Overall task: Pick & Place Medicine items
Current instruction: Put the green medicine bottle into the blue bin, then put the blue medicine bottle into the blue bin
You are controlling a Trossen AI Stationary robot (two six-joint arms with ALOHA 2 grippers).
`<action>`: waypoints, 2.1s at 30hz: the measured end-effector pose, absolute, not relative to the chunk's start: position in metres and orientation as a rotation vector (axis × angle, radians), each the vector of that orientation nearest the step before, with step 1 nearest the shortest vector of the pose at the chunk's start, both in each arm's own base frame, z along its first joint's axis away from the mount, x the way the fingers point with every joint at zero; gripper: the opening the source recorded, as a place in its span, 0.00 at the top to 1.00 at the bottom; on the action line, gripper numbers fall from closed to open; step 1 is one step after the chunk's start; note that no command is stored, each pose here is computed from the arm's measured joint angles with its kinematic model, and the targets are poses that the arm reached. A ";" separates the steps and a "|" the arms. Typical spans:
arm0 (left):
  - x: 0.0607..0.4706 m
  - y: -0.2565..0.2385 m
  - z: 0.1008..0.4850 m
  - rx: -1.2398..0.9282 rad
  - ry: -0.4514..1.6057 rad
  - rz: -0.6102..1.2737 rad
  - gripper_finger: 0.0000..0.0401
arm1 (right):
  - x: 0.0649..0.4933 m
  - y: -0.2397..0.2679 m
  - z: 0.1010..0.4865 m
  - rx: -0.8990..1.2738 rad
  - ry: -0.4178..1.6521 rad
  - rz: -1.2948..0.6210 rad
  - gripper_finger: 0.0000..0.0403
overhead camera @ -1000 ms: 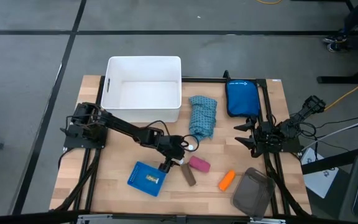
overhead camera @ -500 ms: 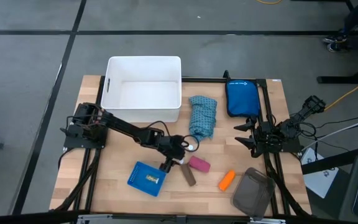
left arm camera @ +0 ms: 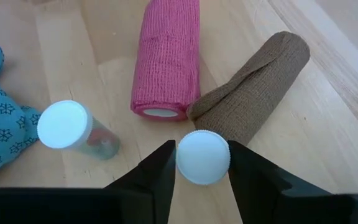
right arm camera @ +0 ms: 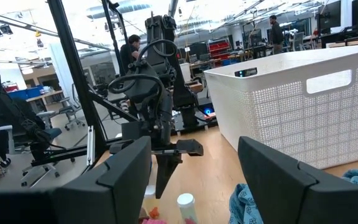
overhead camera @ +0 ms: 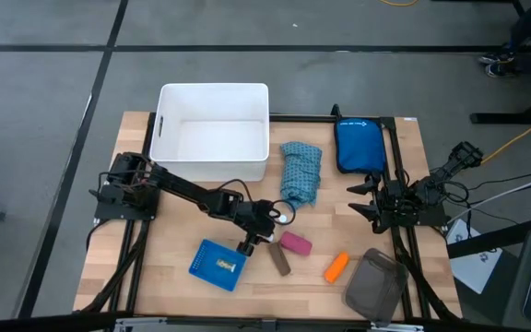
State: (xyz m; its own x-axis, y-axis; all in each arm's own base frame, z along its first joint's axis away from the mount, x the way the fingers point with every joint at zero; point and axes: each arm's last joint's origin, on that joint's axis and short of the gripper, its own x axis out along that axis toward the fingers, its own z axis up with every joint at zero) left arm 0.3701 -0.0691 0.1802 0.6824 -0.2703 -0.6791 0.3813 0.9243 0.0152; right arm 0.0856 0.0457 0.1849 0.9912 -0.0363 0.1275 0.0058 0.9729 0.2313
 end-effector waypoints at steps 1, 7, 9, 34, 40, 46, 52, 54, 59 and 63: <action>0.370 -0.069 0.180 0.160 0.734 -0.367 0.67 | 0.086 0.046 0.185 0.233 -0.132 -0.021 0.39; 0.369 -0.069 0.181 0.168 0.736 -0.371 0.70 | 0.086 0.046 0.185 0.237 -0.132 -0.021 0.39; 0.369 -0.069 0.183 0.169 0.730 -0.371 0.71 | 0.086 0.046 0.185 0.239 -0.129 -0.021 0.39; 0.274 -0.109 0.295 0.032 0.909 -0.580 0.72 | 0.086 0.046 0.182 0.247 -0.105 -0.021 0.39; 0.257 -0.123 0.274 0.033 1.081 -0.521 0.72 | 0.086 0.046 0.181 0.260 -0.102 -0.021 0.39; 0.252 -0.116 0.239 0.007 1.201 -0.407 0.69 | 0.086 0.046 0.181 0.260 -0.102 -0.021 0.39; 0.255 -0.104 0.233 -0.035 1.210 -0.336 0.57 | 0.086 0.046 0.181 0.260 -0.102 -0.021 0.39; 0.257 -0.104 0.233 -0.044 1.195 -0.342 0.53 | 0.086 0.046 0.181 0.260 -0.102 -0.021 0.39; 0.261 -0.105 0.235 -0.025 1.141 -0.369 0.47 | 0.086 0.046 0.181 0.260 -0.102 -0.021 0.39; 0.269 -0.107 0.242 0.029 1.033 -0.401 0.47 | 0.086 0.046 0.181 0.260 -0.102 -0.021 0.39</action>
